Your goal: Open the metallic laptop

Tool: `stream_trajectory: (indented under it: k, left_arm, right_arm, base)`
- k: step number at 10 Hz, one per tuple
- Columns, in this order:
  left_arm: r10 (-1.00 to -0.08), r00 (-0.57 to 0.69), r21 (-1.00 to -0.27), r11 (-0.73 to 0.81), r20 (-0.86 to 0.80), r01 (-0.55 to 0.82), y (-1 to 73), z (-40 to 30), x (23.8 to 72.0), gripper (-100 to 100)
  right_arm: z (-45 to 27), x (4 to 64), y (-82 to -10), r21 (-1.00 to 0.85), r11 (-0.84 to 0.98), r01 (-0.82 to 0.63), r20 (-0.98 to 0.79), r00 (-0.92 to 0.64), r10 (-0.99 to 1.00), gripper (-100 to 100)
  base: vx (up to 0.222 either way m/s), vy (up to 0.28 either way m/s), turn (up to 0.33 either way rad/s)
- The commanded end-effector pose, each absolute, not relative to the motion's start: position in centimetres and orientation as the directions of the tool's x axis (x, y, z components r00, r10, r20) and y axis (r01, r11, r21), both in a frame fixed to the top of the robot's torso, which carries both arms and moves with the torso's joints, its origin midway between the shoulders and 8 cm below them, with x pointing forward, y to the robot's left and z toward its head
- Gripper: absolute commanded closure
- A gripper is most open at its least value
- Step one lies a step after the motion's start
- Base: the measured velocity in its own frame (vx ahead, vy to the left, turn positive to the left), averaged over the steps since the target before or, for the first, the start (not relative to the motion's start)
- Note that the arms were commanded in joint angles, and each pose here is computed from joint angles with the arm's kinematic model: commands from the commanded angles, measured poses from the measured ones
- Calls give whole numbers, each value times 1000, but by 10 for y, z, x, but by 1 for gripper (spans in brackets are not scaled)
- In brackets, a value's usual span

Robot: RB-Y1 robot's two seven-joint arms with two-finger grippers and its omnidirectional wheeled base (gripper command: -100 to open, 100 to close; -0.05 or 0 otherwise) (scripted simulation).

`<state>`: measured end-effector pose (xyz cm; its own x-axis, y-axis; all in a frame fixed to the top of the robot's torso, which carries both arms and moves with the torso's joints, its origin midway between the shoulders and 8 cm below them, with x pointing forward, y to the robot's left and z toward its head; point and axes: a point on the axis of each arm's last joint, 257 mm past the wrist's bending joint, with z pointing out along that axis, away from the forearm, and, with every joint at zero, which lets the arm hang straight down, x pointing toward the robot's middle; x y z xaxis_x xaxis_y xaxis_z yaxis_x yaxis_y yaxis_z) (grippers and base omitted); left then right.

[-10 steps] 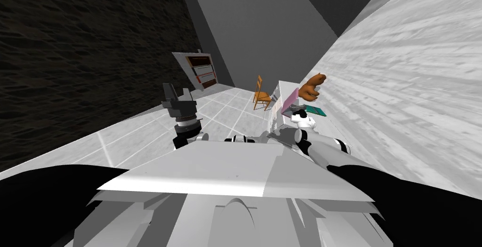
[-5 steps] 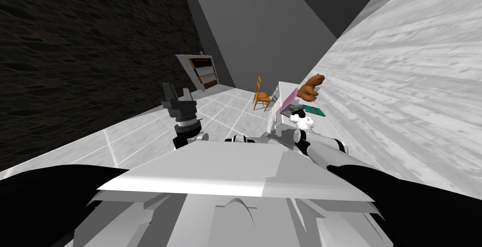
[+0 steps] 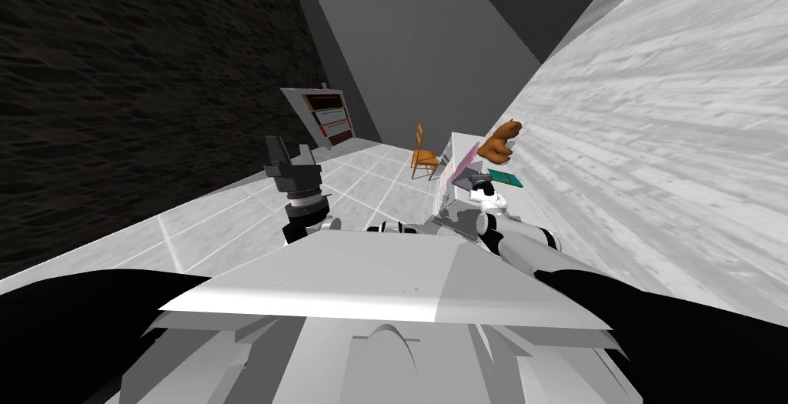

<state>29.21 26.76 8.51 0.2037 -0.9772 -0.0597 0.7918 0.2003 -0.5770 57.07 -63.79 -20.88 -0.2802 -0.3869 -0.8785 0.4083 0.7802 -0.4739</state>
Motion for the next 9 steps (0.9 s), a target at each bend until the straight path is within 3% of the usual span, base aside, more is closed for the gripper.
stream_trajectory:
  k: [1, 5, 6, 9]
  left_arm:
    - [-977, 204, -577, 200, -60, 792, 268, 85, 292, 0]
    - [-977, 204, -577, 200, -60, 792, 268, 85, 292, 0]
    - [-977, 204, -577, 200, -60, 792, 268, 85, 292, 0]
    - [-977, 204, -577, 200, -59, 792, 268, 85, 292, 0]
  right_arm:
    - [-216, 569, -625, -379, 820, 428, -924, -216, -314, 100]
    - [-223, 568, -615, -296, 848, 440, -955, -163, -248, 100]
    - [-219, 566, -623, -318, 835, 449, -948, -176, -265, -100]
    - [-212, 561, -638, -367, 808, 461, -930, -210, -302, -100]
  base:
    - [-30, -90, -39]
    - [-20, -73, -37]
    - [47, 54, -31]
    - [112, 140, -31]
